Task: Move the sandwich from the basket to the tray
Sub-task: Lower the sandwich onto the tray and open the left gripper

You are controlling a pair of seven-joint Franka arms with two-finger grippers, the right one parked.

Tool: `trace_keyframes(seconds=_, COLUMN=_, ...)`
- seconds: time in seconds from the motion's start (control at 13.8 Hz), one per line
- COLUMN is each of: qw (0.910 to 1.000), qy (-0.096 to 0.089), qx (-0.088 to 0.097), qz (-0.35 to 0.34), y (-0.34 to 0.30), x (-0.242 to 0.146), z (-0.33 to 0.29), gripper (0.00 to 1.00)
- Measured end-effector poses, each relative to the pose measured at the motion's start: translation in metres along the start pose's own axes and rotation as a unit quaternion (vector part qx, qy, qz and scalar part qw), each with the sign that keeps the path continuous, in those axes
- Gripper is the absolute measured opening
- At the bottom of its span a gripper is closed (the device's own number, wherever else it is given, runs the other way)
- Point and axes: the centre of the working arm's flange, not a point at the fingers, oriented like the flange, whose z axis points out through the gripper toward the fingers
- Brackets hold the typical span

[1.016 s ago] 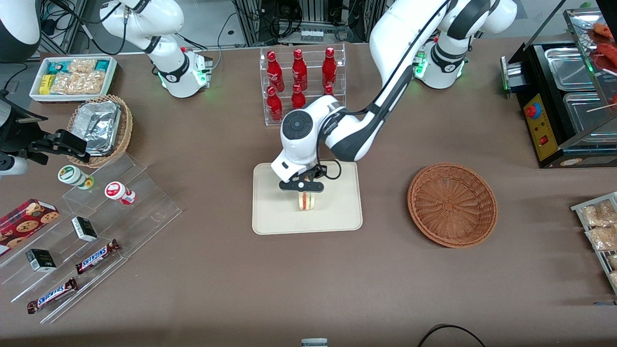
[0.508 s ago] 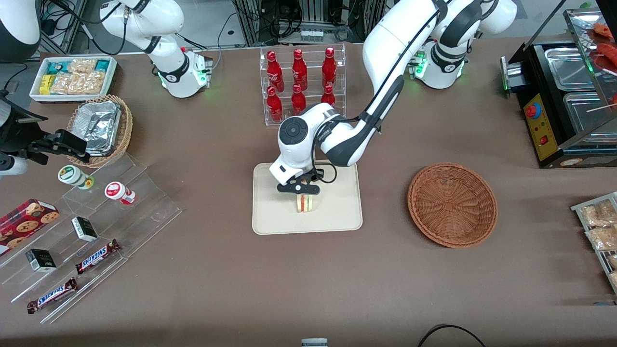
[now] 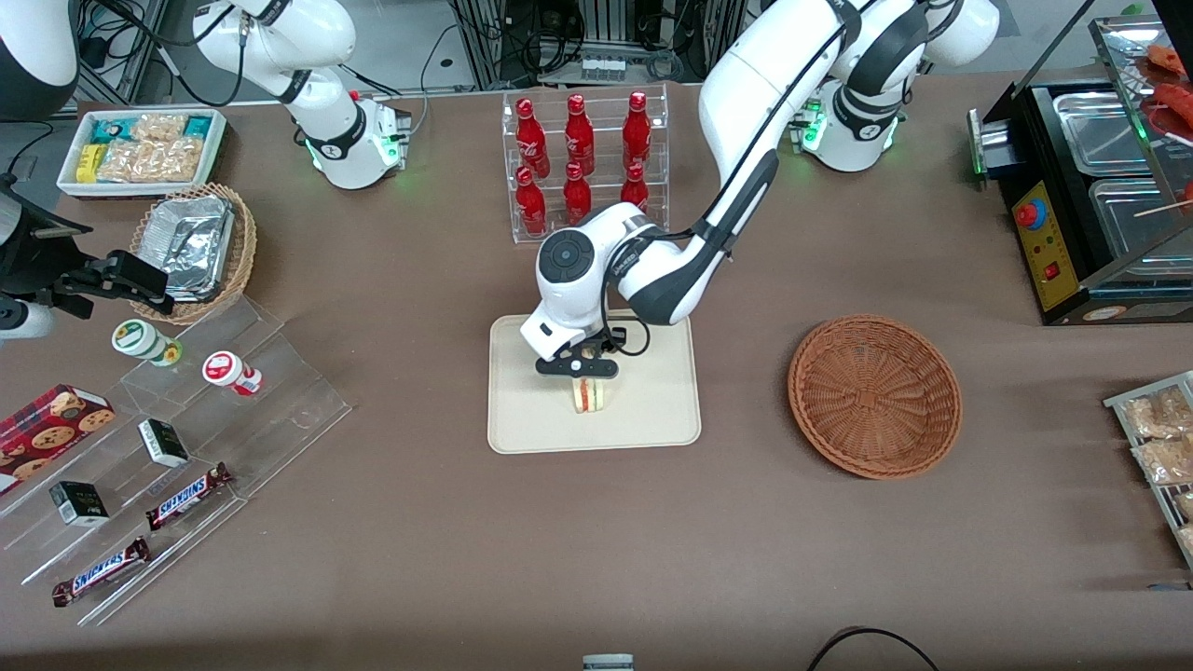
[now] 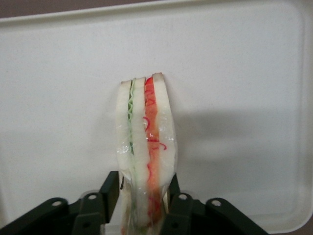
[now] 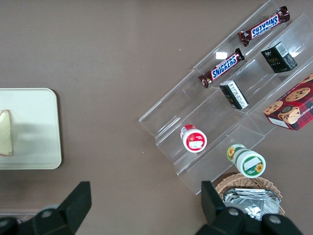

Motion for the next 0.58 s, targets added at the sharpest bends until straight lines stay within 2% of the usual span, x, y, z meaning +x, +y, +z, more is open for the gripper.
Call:
trace_keyframes(seconds=0.22, qw=0.9992, qy=0.02, qx=-0.014, qz=-0.031, y=-0.001, x=0.008, z=-0.041, gripper=0.84)
trace_keyframes(seconds=0.36, qw=0.9967, qy=0.026, qx=-0.012, qz=-0.076, y=-0.011, x=0.014, z=-0.081, gripper=1.0)
trace_keyframes(seconds=0.58, qw=0.9914, qy=0.031, qx=0.0, qz=-0.127, y=-0.062, x=0.039, z=-0.153, gripper=1.0)
